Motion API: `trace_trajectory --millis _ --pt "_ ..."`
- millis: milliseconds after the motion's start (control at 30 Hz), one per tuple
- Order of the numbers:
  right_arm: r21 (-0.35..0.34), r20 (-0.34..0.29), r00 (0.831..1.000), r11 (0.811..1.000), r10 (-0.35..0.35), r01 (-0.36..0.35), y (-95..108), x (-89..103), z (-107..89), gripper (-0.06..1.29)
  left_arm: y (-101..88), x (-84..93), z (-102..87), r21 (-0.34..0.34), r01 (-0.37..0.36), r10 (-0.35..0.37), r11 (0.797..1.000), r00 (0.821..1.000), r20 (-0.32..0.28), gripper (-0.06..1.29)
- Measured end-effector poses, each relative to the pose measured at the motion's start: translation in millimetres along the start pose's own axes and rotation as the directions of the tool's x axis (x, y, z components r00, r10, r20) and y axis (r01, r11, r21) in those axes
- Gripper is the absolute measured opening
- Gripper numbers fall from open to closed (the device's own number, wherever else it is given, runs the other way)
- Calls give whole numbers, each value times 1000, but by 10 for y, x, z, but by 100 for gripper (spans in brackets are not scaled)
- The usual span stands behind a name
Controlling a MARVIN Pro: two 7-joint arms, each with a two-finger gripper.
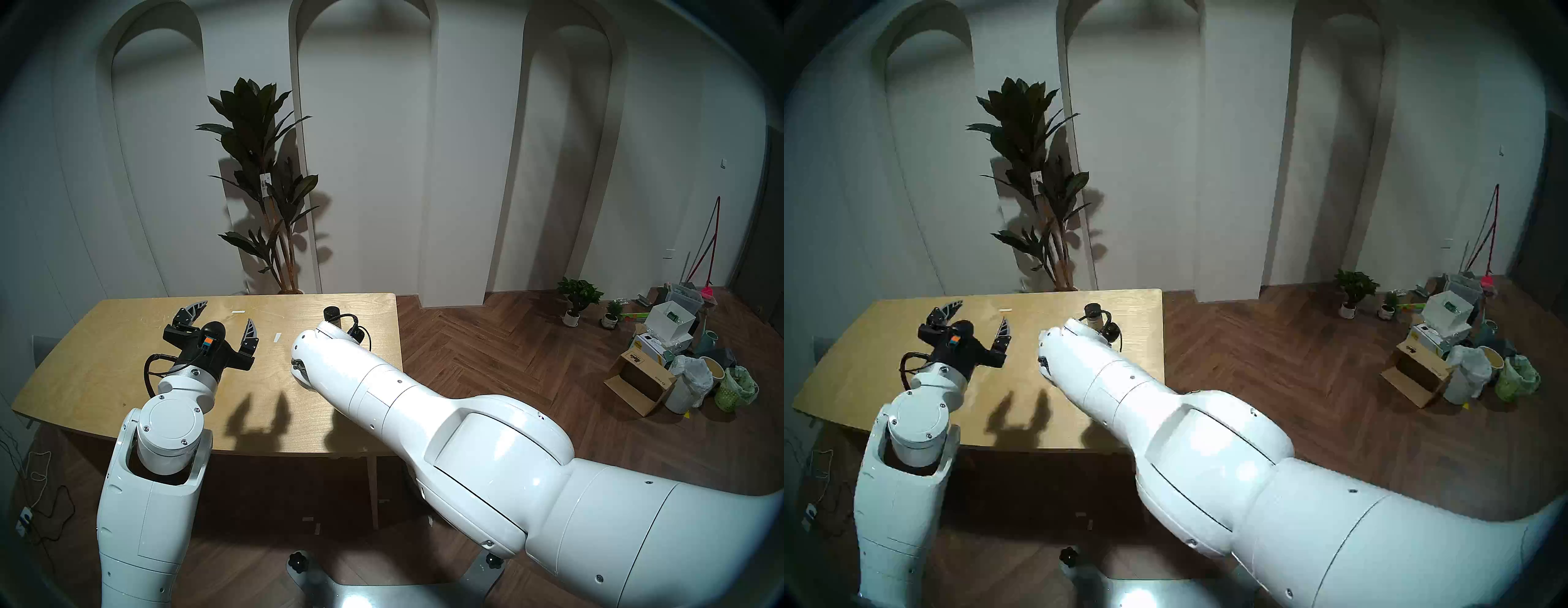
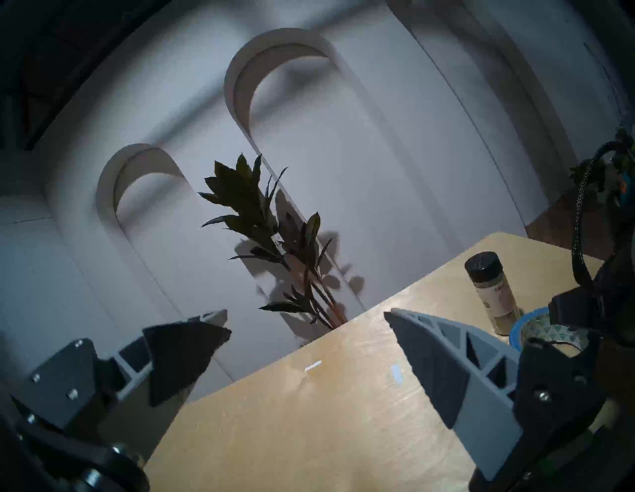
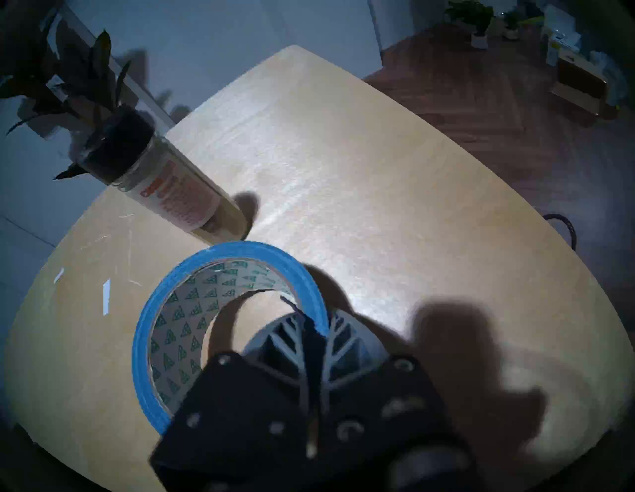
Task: Load the items into the basket from the rear
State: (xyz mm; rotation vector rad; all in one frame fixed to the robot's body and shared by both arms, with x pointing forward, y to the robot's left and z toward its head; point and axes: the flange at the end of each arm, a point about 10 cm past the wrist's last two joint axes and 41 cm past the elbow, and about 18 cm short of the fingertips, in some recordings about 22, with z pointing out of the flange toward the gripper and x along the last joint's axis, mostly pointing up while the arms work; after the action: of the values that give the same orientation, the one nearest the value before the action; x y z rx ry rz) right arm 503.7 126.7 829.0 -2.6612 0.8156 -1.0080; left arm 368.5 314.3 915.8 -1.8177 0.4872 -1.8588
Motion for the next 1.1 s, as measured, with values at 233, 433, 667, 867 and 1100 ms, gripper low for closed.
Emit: trace_trajectory --millis 233,433,667,867,1100 --pt "-27 -40 998 999 41 -42 16 209 -69 1 72 96 23 -9 -7 6 1000 1000 -10 125" --pt "-67 -102 992 994 77 -84 155 527 -63 -1 157 181 54 -26 -8 7 1000 1000 -29 125" --pt "-128 -175 979 983 104 -128 447 882 10 -1 259 252 110 -47 -9 7 999 999 -47 125" --pt "-162 -242 964 974 114 -156 742 1179 103 -1 343 292 165 -62 -8 5 998 998 -58 125" --pt "-150 -301 950 979 87 -137 1055 1415 224 -1 452 324 232 -74 -3 -2 997 998 -64 125"
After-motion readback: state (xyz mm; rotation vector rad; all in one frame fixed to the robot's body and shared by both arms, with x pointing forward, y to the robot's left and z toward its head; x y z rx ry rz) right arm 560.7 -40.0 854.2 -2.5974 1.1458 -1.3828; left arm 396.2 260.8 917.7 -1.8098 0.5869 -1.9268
